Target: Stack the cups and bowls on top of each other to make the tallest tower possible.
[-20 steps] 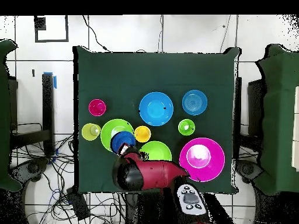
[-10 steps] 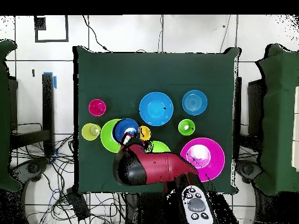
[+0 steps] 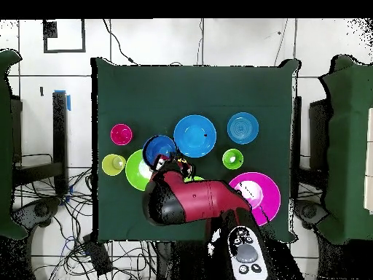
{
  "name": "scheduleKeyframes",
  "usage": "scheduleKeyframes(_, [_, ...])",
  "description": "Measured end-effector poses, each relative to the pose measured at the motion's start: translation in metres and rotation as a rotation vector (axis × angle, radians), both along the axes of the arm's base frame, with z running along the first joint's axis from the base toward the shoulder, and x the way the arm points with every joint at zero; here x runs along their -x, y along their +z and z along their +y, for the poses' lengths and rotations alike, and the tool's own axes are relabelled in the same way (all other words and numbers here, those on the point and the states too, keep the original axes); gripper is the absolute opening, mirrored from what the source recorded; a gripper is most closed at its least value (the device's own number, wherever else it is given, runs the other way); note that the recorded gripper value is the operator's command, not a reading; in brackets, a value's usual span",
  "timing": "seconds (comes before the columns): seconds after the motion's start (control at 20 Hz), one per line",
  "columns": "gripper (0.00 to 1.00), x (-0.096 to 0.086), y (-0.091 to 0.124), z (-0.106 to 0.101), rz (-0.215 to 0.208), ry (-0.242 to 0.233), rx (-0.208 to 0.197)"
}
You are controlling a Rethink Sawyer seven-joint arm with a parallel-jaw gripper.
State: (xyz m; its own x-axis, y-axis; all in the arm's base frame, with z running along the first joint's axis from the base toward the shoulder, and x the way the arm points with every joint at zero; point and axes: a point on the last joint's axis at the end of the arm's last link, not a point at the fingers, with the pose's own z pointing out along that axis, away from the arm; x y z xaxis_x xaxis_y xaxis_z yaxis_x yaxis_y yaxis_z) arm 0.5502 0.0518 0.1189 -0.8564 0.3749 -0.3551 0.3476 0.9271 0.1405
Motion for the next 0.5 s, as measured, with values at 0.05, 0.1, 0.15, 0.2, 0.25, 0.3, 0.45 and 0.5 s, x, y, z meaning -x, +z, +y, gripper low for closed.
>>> scheduleKeyframes(0.05, [0.0,-0.0008,0.0001,-0.0007,-0.005,0.009,0.005])
scheduleKeyframes(0.1, [0.0,-0.0012,0.0001,-0.0011,-0.007,0.013,0.007])
scheduleKeyframes(0.15, [0.0,-0.0018,0.0003,-0.0019,-0.012,0.024,0.013])
scheduleKeyframes(0.2, [0.0,-0.0018,0.0004,-0.0021,-0.013,0.027,0.015])
scheduleKeyframes(0.25, [0.0,-0.0013,0.0008,-0.0025,-0.015,0.033,0.019])
scheduleKeyframes(0.3, [0.0,-0.0008,0.0012,-0.0028,-0.016,0.04,0.023])
scheduleKeyframes(0.45, [0.0,-0.0001,0.0035,-0.0045,-0.024,0.057,0.034])
scheduleKeyframes(0.5, [0.0,0.0,0.004,-0.0051,-0.026,0.059,0.037])
